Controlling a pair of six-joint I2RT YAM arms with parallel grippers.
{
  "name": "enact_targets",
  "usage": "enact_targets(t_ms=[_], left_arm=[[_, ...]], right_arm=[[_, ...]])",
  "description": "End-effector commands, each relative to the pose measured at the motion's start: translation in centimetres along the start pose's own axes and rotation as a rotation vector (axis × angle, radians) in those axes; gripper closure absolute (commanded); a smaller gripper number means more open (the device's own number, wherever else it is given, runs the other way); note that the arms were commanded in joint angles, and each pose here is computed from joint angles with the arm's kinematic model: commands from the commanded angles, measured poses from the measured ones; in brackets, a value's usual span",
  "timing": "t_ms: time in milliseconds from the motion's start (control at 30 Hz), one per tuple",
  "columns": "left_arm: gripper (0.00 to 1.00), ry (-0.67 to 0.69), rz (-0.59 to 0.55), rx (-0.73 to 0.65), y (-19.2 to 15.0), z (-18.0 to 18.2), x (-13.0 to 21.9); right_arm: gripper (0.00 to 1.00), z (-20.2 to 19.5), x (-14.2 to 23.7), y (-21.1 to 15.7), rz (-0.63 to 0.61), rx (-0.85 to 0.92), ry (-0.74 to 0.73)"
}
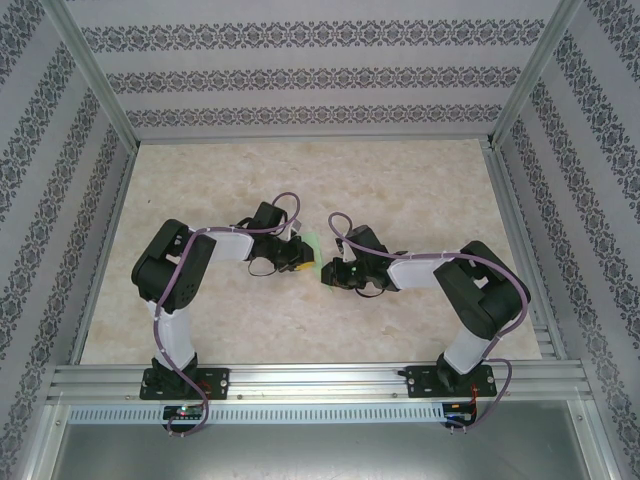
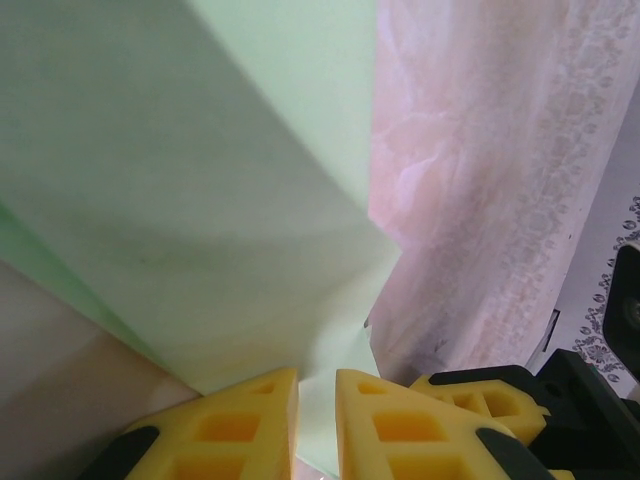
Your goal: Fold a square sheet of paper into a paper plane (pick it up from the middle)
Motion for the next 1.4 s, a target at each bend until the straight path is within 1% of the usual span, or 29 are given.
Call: enact_targets(t_ms=[0, 167, 267, 367, 467, 633, 900, 1200, 1367], left_arm=[[0.81, 0.065, -0.014, 0.003, 0.2, 0.8, -0.7], [0.81, 0.049, -0.008, -0.009, 0.1, 0.2, -0.5], [0.8, -0.009, 0.005, -0.032, 0.0, -0.8, -0.1], [0.78, -0.067, 0.014, -0.071, -0.4, -2.2, 0.6], [0.77, -0.091, 0.021, -0.105, -1.1, -3.0, 1.1], [0.77, -0.095, 0.042, -0.122, -2.2, -2.8, 1.0], [0.79, -0.063, 0.067, -0.102, -2.2, -1.6, -0.2], [0.81, 0.041, 0.02, -0.044, -1.2, -0.4, -1.3], [0.82, 0.094, 0.004, -0.017, -0.9, 0.3, -1.5]], right_arm=[[0.82, -0.4, 0.3, -0.5, 0.024, 0.032, -0.028], [0.89, -0.7, -0.2, -1.0, 0.051, 0.011, -0.018], [0.92, -1.2, -0.6, -1.4, 0.081, -0.019, -0.041], [0.93, -1.7, -1.1, -1.8, 0.108, -0.047, -0.055], [0.93, -2.0, -1.4, -2.0, 0.119, -0.061, -0.062], [0.93, -2.0, -1.3, -1.8, 0.116, -0.068, -0.059], [0.91, -1.7, -0.9, -1.4, 0.105, -0.062, -0.032], [0.85, -1.2, -0.3, -1.3, 0.102, -0.04, -0.011], [0.85, -0.9, 0.4, -1.6, 0.104, -0.028, -0.007]])
Point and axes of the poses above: each hand's point on the last joint's axis, 136 mm out from that joint toward the fingers, its own x axis back along the fingers, its own z axis along the line the jaws close on, y = z × x, the point moved 9 cm from there along x, back along the fingers, and after that the axes turned 13 degrees about x, right-handed, at the moved point
